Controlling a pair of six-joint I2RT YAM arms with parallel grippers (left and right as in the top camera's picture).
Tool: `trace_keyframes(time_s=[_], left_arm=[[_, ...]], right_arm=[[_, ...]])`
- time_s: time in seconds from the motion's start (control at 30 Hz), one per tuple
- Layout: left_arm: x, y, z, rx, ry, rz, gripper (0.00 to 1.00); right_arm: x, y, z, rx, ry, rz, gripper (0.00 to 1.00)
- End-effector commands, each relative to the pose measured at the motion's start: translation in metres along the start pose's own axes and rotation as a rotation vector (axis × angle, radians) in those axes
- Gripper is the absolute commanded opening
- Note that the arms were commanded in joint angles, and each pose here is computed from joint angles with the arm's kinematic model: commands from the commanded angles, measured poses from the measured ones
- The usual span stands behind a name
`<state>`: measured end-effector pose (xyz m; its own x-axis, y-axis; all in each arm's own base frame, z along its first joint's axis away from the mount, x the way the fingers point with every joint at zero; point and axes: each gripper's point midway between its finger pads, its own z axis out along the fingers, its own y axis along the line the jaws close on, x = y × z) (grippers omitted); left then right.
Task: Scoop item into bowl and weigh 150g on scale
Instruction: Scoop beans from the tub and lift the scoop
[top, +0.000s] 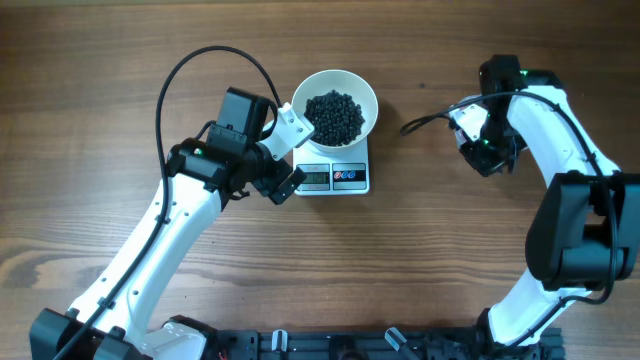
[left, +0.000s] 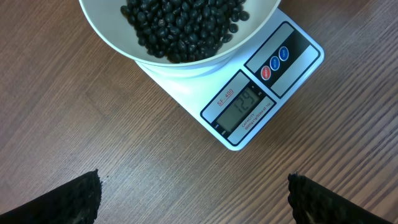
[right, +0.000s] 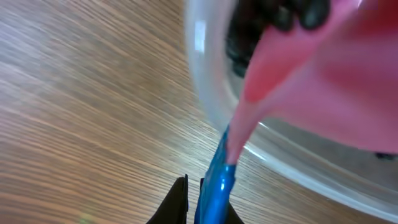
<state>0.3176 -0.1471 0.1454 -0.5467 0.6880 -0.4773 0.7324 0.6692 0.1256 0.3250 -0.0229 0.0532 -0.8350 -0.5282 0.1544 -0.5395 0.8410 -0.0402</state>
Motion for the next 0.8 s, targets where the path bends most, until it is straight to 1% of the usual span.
trace_keyframes(time_s=[0.0,0.2,0.33,0.57,0.77], left_arm=[[-0.001,-0.002,-0.002,0.011,-0.01,0.019,1.0],[-0.001,-0.002,-0.002,0.011,-0.01,0.019,1.0],[-0.001,-0.002,-0.002,0.011,-0.01,0.019,1.0],[-0.001,-0.002,-0.002,0.011,-0.01,0.019,1.0],[-0.001,-0.002,-0.002,0.011,-0.01,0.019,1.0]], right_arm=[[-0.017,0.048,0.007,-0.246,-0.061,-0.049,0.04],[-0.03,0.051,-0.016,-0.332,-0.149,-0.026,0.04],[-0.027,0.049,-0.019,-0.378,-0.168,0.007,0.04],[-0.014,0.021,-0.021,-0.47,-0.249,0.15,0.04],[-0.009,0.002,-0.031,-0.577,-0.384,0.227,0.04]])
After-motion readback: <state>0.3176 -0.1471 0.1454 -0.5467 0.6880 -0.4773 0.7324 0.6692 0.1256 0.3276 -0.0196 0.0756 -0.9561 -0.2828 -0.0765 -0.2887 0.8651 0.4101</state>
